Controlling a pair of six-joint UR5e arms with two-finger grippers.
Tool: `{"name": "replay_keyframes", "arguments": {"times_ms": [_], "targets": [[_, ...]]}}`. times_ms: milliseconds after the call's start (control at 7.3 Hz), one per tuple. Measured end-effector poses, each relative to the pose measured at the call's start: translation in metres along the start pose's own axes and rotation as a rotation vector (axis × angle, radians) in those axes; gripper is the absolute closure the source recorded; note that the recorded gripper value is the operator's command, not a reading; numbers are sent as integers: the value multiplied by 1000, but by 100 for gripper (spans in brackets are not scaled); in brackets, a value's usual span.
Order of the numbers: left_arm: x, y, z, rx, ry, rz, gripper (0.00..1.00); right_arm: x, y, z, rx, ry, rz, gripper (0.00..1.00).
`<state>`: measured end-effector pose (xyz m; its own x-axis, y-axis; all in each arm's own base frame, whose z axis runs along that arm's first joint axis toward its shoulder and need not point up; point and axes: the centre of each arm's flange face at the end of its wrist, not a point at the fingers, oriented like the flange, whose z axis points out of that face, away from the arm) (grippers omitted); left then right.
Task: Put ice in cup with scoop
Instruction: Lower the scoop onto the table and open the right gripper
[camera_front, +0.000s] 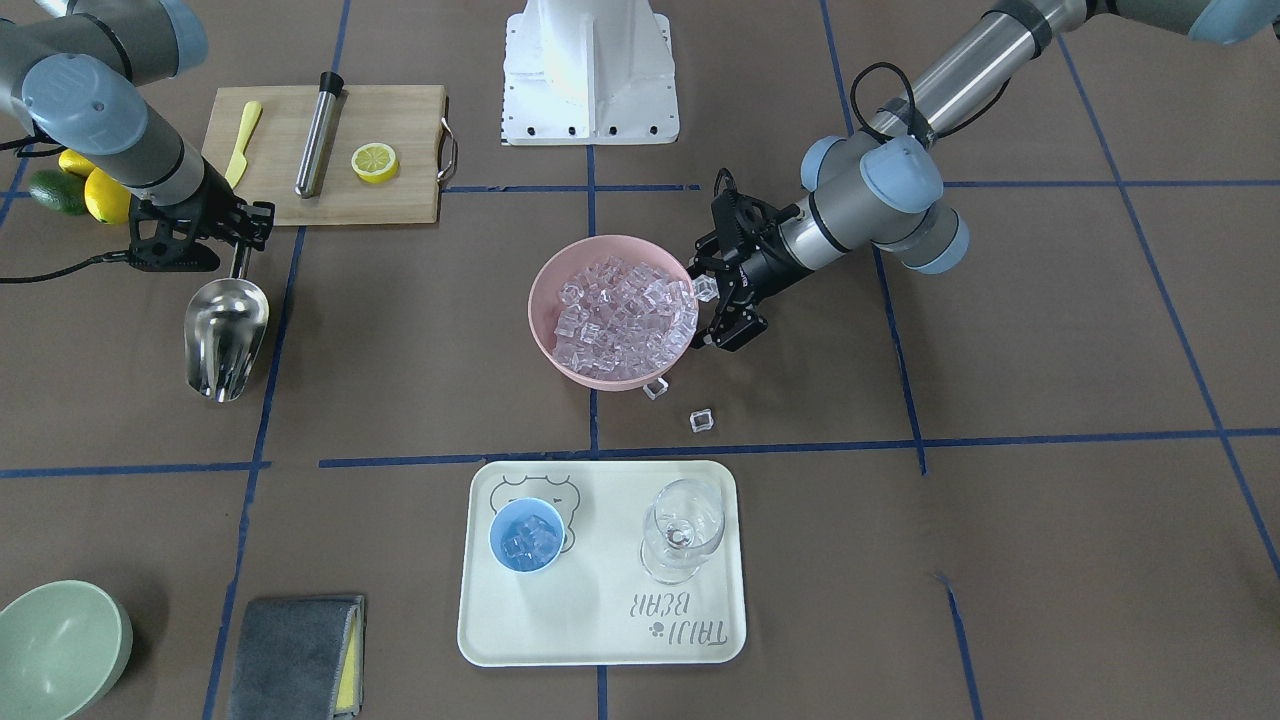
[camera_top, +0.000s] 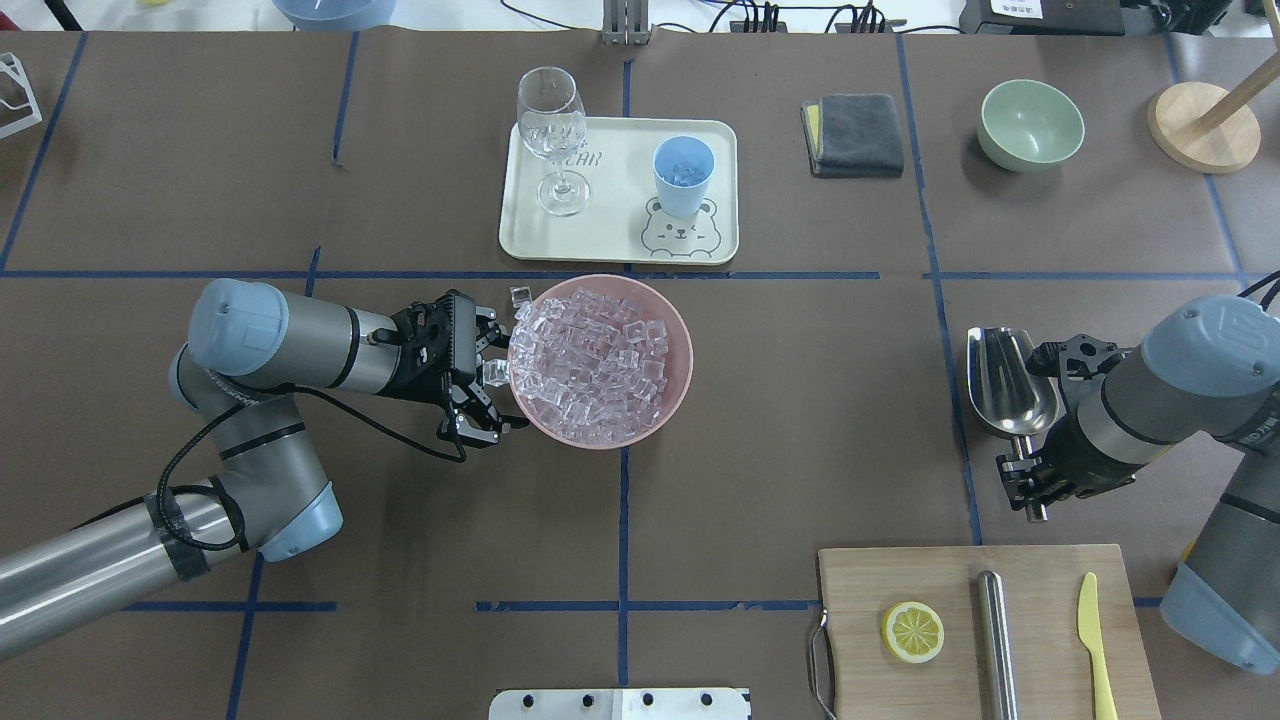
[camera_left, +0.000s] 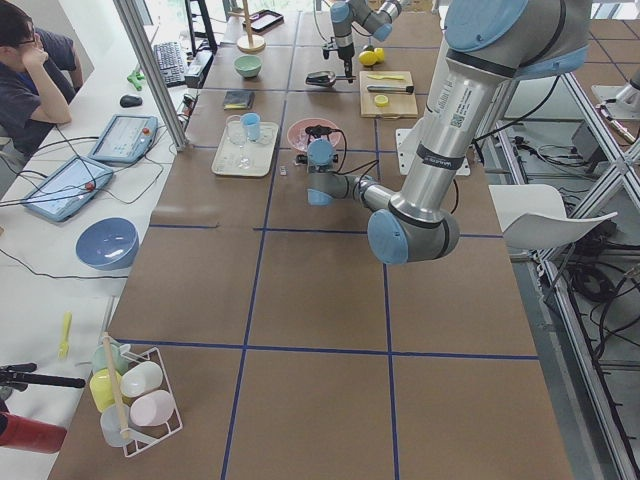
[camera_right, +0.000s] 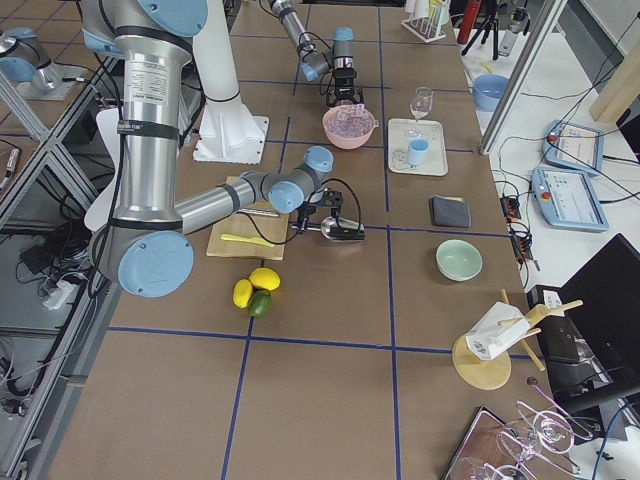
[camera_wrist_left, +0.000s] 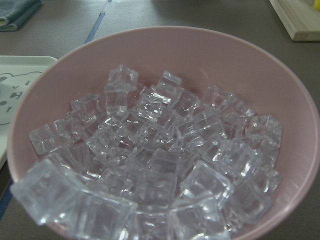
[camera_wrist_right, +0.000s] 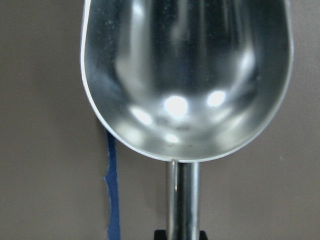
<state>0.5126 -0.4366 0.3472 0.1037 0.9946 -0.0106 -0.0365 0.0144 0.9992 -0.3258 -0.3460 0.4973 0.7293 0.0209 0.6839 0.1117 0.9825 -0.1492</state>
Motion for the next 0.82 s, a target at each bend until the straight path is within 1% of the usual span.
{"name": "replay_keyframes", "arguments": {"times_ms": [411, 548, 685, 822], "targets": [[0, -1, 0, 1, 0, -1, 0, -6, -1, -6, 18, -7, -7, 0], [0, -1, 0, 2, 1, 0, 0, -9, -1, -12, 33, -14, -13, 0], [0, -1, 0, 2, 0, 0, 0, -10, -3, -25, 72, -19, -17, 0], [0, -1, 0, 2, 0, 0, 0, -6, -10, -44, 129, -20, -11, 0]]}}
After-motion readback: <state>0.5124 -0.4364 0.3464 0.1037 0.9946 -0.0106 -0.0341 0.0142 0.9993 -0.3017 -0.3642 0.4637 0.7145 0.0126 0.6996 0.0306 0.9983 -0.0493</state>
